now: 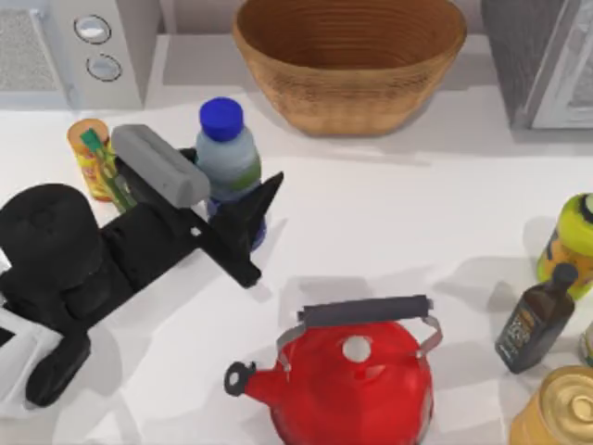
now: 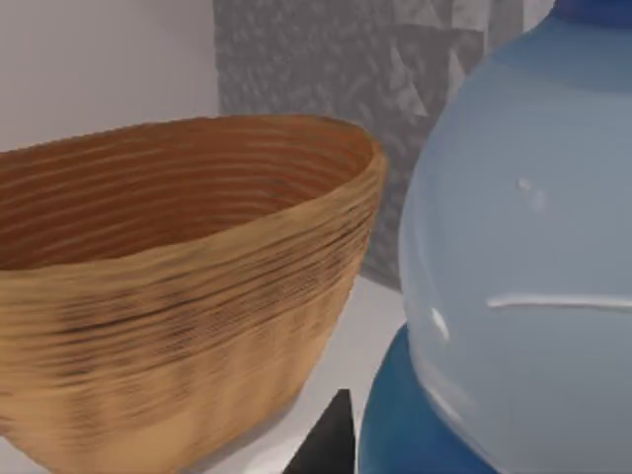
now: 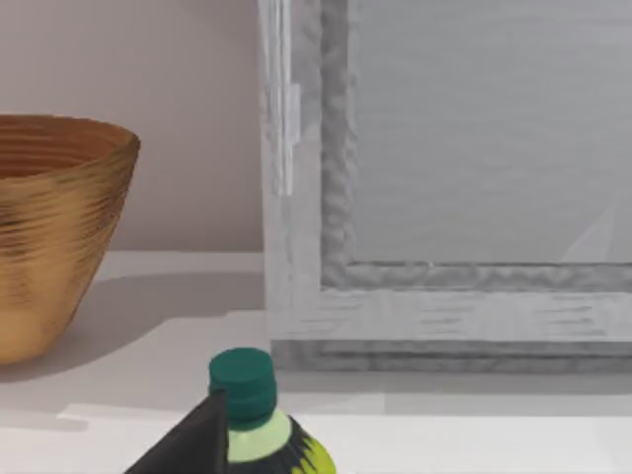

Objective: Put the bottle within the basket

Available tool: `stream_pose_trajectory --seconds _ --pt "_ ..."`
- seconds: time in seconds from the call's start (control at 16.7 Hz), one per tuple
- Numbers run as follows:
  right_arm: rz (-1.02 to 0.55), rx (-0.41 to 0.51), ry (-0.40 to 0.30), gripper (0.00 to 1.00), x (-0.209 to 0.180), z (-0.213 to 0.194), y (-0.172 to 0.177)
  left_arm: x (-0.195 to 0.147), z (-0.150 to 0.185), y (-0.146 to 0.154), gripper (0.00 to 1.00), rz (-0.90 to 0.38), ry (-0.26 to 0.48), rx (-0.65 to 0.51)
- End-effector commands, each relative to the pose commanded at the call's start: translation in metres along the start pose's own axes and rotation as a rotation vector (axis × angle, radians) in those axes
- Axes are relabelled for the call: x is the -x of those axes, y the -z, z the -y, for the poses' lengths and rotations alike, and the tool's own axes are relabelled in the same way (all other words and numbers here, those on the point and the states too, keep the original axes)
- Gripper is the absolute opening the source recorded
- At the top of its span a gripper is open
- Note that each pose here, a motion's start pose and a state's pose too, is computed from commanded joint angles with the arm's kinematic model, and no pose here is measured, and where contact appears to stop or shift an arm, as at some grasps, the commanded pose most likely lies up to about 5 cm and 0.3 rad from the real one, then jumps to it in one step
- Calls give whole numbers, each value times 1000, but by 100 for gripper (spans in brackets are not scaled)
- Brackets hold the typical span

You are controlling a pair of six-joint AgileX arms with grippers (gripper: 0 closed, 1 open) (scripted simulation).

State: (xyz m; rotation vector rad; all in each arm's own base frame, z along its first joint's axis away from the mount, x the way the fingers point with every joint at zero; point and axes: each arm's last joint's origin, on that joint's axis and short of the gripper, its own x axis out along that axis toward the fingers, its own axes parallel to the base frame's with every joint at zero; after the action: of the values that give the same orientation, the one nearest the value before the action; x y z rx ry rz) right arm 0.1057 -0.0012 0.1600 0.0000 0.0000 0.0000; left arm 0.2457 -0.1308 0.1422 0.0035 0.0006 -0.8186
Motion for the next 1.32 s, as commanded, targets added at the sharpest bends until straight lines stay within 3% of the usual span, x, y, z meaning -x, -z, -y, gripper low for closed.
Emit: stream_pose_trajectory --seconds 0.42,0.78,1.08,1.32 --pt "0 0 0 100 0 0 0 -90 -37 -26 0 -19 12 2" --pt "0 0 0 100 0 0 0 -176 -83 -88 0 1 -4 -12" --pt "0 0 0 100 0 0 0 -205 -104 -131 0 -3 -15 -18" --pt "0 0 0 100 0 0 0 -208 -107 -140 0 -7 -18 -18"
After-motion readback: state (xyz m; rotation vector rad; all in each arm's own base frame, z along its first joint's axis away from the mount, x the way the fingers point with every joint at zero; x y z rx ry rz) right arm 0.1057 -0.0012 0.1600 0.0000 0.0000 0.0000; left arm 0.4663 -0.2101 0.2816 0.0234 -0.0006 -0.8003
